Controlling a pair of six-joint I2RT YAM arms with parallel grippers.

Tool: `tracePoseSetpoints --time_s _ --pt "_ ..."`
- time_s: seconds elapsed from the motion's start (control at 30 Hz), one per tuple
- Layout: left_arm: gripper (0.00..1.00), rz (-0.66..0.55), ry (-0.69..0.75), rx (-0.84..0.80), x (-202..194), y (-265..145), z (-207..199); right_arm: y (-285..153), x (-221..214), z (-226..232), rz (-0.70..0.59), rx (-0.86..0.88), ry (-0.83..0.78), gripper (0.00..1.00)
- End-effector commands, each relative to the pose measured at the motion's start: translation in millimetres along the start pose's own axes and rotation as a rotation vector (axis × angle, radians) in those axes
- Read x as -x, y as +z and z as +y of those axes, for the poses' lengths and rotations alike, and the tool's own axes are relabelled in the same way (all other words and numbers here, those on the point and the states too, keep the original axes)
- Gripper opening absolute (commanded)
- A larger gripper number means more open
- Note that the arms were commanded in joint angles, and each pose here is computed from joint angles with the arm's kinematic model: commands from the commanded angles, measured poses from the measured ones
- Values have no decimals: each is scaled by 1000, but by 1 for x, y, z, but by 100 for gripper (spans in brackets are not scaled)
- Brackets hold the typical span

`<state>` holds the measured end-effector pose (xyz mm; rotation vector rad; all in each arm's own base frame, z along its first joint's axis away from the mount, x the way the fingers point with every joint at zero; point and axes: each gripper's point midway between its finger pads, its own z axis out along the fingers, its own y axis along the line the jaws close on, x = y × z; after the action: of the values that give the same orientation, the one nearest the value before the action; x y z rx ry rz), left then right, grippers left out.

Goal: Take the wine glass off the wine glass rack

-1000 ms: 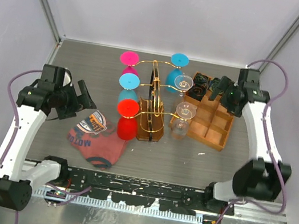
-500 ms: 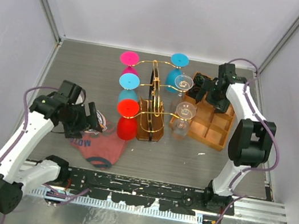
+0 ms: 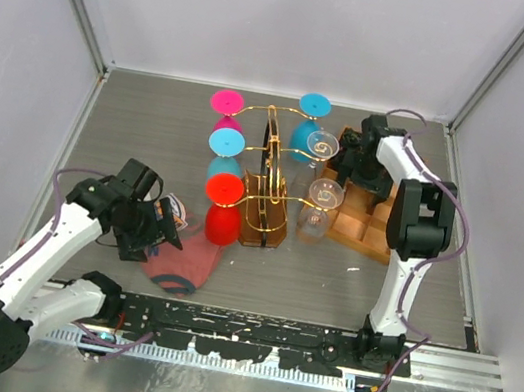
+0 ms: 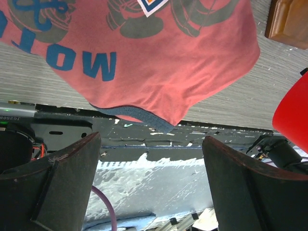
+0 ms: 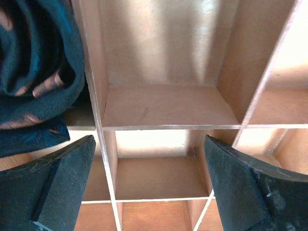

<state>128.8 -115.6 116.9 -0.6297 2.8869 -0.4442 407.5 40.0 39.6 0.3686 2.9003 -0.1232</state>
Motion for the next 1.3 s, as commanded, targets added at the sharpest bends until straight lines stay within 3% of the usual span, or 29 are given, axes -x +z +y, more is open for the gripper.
tracePoseSetpoints --time_s 0.0,0.2,0.4,1.03,1.17,1.27 --pt "92 -3 -28 -19 -1 4 -4 -13 26 -46 -56 -136 27 100" --pt "93 14 -39 -10 -3 10 -6 -4 31 -79 -26 -216 33 100" --pt "93 37 -42 -14 -11 15 -5 9 47 -104 -16 -189 109 100" --pt "93 47 -18 30 -6 15 -8 9 82 -189 -66 -327 291 100" --pt "93 49 -19 41 -8 18 -5 -3 94 -188 -103 -327 294 100" --pt "93 45 -16 56 -8 18 -2 -35 110 -178 -202 -323 279 100"
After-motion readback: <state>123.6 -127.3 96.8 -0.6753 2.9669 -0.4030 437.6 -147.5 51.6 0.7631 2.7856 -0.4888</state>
